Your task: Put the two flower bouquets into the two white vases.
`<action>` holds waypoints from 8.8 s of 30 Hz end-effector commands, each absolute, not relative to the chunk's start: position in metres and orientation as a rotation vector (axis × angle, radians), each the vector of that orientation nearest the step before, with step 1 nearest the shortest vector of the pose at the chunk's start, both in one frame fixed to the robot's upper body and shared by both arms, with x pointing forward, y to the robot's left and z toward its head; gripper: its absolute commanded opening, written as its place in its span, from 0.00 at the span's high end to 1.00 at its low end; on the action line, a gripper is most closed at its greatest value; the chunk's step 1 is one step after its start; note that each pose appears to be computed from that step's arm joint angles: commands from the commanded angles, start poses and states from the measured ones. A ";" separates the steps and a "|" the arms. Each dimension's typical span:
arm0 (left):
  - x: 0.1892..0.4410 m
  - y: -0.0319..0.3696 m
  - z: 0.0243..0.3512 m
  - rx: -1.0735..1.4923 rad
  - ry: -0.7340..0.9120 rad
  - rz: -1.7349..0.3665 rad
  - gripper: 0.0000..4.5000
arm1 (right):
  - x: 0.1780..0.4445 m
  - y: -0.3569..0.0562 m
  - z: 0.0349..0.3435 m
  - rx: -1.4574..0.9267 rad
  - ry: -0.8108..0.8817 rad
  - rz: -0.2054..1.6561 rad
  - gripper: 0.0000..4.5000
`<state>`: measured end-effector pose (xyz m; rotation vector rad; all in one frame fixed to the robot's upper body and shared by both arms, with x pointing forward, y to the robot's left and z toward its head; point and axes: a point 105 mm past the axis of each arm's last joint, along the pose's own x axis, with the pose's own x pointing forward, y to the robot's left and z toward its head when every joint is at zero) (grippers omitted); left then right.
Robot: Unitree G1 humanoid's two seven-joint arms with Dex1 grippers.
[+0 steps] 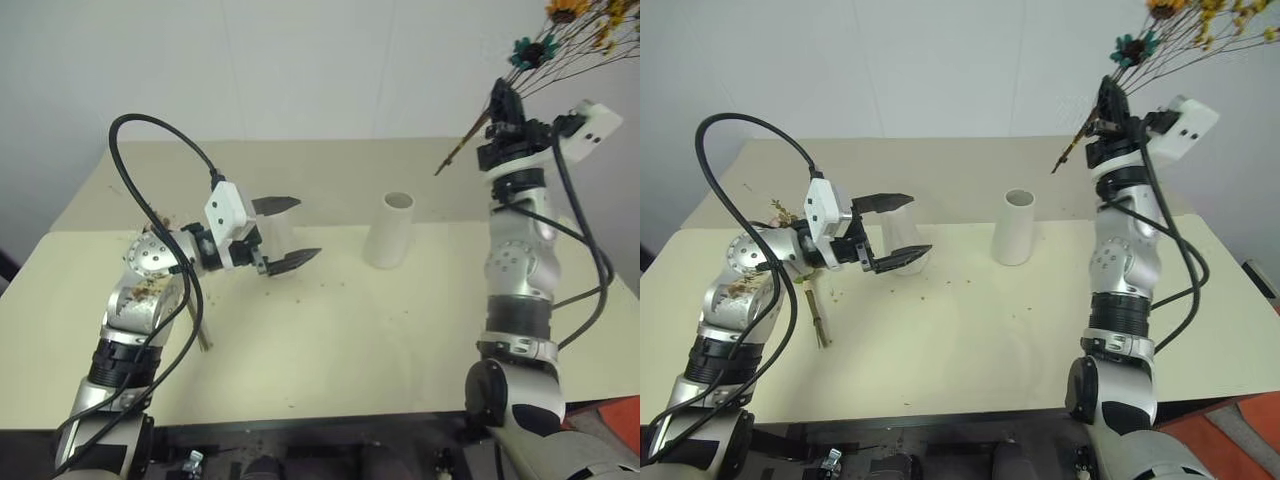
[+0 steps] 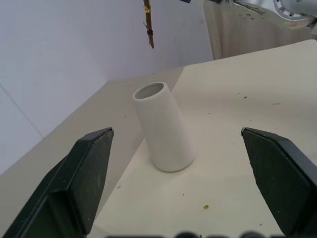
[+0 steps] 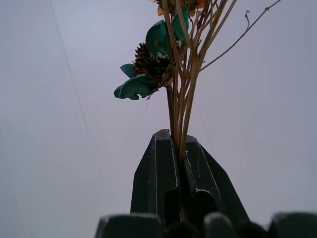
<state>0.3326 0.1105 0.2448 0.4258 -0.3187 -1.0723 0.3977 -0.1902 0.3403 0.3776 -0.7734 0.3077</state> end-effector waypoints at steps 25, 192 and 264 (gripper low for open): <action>0.331 0.113 0.253 0.420 -0.362 -1.022 0.00 | 0.418 -0.137 0.279 0.147 -0.671 0.414 0.99; 0.421 0.182 0.347 -0.621 -0.767 -0.885 0.98 | 0.290 -0.114 0.233 -0.441 -0.229 0.850 0.00; 0.424 0.133 0.264 -0.224 -0.639 -0.853 0.98 | 0.290 -0.127 0.214 -0.523 -0.204 0.781 0.00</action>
